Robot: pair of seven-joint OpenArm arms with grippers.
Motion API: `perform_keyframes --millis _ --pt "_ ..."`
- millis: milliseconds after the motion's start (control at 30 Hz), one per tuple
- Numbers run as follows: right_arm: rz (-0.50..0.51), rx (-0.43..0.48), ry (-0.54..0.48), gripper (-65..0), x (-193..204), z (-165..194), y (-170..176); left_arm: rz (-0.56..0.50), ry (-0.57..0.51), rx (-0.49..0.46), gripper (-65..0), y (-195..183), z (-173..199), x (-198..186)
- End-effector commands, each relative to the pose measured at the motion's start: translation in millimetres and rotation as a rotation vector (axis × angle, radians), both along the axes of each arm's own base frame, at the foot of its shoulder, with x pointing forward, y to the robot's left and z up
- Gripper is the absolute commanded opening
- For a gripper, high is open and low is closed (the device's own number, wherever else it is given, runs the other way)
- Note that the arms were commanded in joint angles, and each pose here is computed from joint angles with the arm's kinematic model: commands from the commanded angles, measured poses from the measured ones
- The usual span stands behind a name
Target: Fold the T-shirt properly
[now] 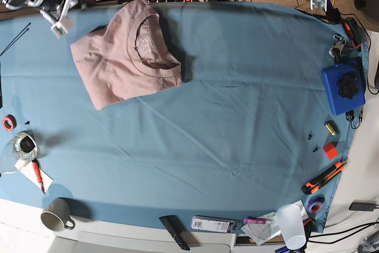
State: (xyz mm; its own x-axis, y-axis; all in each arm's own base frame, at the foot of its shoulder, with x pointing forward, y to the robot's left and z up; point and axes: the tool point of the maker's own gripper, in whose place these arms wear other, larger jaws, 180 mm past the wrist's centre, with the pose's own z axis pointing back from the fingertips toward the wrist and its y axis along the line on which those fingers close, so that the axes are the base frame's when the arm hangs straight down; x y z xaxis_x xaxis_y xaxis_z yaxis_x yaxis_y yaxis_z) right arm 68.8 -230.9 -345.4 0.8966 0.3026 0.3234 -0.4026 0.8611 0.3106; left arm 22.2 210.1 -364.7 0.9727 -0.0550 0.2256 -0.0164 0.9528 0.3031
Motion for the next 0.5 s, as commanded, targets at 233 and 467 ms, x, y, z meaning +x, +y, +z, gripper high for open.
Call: perform_keyframes --millis 233,467 --pt "0.022 -0.046 0.140 -65.0 -48.9 -6.4 -7.0 0.007 0.042 -0.038 -65.0 -6.0 2.2 -24.3" --pt "0.144 -0.061 0.253 -65.0 -78.5 -28.1 15.1 0.004 0.126 -0.082 -65.0 -9.4 -26.6 -45.3"
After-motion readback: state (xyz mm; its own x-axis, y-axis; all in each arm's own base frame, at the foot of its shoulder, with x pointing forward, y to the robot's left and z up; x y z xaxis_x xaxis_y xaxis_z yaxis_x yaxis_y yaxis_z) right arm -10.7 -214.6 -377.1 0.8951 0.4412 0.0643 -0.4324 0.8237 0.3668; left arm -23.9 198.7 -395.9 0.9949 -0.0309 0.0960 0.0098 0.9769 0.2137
